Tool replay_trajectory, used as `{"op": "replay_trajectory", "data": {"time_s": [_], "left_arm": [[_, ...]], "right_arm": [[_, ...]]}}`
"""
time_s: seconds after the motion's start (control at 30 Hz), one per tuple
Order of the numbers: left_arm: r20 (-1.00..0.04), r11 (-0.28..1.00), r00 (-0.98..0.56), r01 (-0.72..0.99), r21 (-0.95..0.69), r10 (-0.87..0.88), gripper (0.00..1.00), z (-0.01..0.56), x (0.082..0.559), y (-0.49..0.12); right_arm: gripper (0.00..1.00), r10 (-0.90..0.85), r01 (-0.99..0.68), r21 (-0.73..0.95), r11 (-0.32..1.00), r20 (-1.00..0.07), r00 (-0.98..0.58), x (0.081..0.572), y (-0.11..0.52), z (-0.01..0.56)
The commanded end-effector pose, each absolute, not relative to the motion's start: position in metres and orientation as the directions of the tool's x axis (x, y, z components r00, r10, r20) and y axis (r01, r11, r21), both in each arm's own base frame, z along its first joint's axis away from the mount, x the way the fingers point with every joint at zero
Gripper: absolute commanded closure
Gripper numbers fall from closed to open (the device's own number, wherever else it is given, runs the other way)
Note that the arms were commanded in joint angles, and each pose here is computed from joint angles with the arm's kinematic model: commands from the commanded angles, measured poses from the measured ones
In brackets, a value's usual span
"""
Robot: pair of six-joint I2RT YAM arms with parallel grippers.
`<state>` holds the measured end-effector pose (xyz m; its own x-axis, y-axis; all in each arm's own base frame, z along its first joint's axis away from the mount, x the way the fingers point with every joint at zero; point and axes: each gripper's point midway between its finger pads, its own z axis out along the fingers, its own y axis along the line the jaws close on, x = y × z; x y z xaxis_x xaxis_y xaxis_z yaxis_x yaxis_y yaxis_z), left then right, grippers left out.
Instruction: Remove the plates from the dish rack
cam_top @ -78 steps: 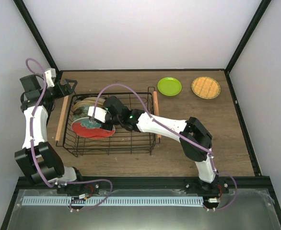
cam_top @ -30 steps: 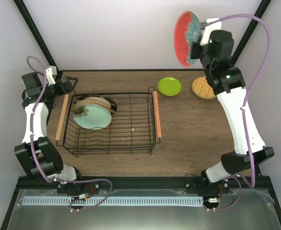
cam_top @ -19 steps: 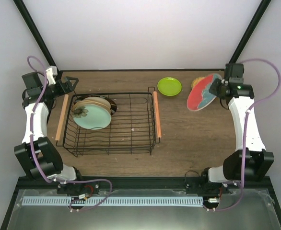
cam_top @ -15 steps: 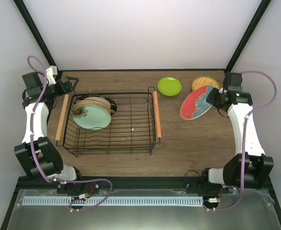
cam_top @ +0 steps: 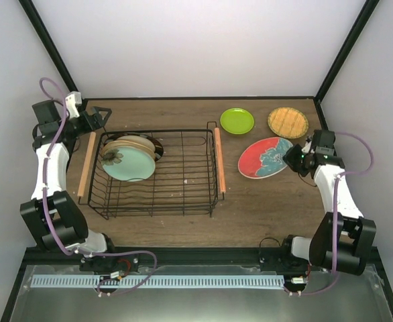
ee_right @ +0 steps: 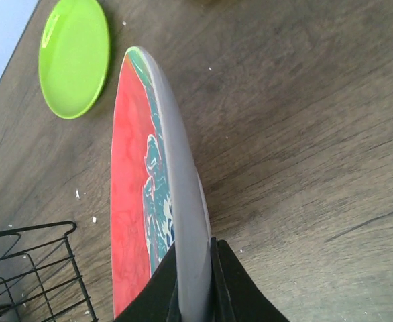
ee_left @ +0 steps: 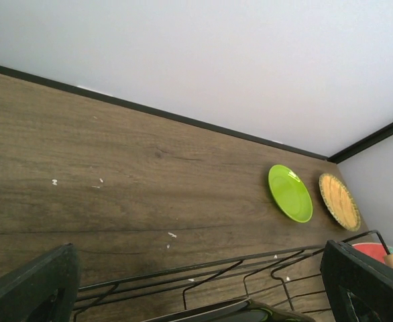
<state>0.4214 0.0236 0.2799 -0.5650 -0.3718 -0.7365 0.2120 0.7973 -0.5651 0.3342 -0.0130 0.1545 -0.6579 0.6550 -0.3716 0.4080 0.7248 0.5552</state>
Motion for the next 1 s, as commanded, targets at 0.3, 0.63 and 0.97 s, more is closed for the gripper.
{"op": "replay_trajectory", "data": {"time_s": [0.3, 0.63, 0.97], "left_arm": [[-0.753, 0.773, -0.539, 0.263, -0.577, -0.378, 0.0, 0.293, 0.422, 0.016], [-0.755, 0.778, -0.54, 0.263, -0.571, -0.372, 0.0, 0.29, 0.42, 0.015], [-0.744, 0.775, -0.549, 0.248, -0.581, -0.382, 0.0, 0.284, 0.421, 0.016]], "right_arm": [[0.97, 0.697, 0.314, 0.68, 0.662, -0.405, -0.592, 0.381, -0.014, 0.149], [0.88, 0.71, 0.385, 0.669, 0.635, -0.31, -0.632, 0.365, -0.009, 0.116], [0.81, 0.742, 0.488, 0.619, 0.615, -0.247, -0.623, 0.313, -0.005, 0.09]]}}
